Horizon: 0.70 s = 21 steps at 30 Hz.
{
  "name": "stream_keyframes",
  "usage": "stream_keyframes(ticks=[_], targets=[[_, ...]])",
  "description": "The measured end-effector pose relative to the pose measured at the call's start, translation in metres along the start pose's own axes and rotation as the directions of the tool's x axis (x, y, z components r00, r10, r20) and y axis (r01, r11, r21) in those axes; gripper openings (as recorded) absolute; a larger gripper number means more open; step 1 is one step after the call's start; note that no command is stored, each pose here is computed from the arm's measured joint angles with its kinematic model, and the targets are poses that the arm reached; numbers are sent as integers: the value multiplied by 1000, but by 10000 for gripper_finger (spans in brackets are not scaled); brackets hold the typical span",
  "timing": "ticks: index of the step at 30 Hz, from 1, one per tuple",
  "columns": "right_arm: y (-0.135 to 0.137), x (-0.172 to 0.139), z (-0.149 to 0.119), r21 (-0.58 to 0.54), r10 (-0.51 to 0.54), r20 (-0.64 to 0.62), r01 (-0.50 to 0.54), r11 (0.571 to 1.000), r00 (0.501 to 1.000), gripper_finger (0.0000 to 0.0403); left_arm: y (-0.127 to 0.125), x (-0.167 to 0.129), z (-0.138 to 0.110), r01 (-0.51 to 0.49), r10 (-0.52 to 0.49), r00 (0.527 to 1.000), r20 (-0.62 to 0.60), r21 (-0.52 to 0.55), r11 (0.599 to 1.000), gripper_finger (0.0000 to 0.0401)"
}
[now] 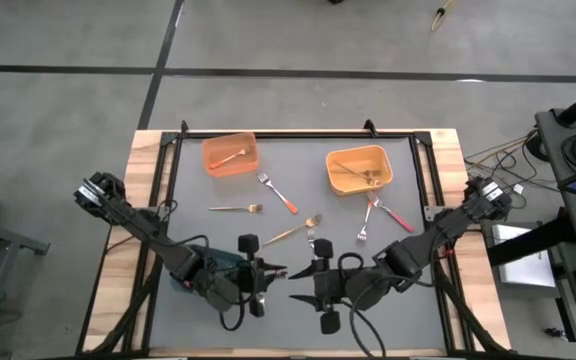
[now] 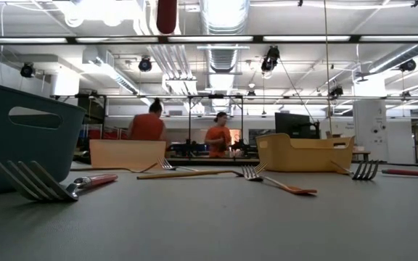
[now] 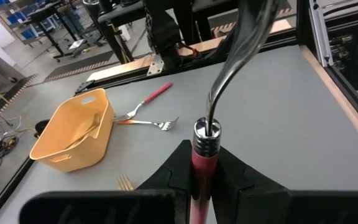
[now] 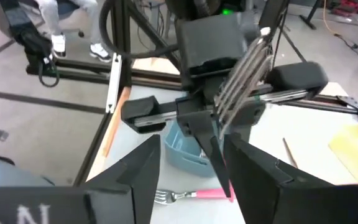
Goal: Sort silverware by color (type)
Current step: Put the pink fork into the blue bin
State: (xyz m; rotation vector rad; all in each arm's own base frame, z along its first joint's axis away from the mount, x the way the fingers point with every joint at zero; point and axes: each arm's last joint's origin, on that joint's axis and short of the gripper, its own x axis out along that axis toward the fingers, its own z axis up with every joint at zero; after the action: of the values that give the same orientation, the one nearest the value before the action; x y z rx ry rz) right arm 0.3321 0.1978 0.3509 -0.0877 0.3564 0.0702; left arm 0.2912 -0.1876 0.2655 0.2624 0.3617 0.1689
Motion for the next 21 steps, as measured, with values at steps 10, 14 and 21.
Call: stream_keyframes(ticks=[10, 14, 21], targets=[[-10, 11, 2, 10, -88, 40, 88, 996, 995, 215, 1, 0, 1, -5, 5, 1000, 6, -7, 1000, 15], [-11, 26, 2, -19, -25, 82, 26, 999, 996, 215, 1, 1, 1, -8, 8, 1000, 5, -7, 1000, 15], [-12, 32, 2, -45, -19, 99, 23, 999, 995, 156, 1, 1, 1, -9, 9, 1000, 5, -7, 1000, 19]])
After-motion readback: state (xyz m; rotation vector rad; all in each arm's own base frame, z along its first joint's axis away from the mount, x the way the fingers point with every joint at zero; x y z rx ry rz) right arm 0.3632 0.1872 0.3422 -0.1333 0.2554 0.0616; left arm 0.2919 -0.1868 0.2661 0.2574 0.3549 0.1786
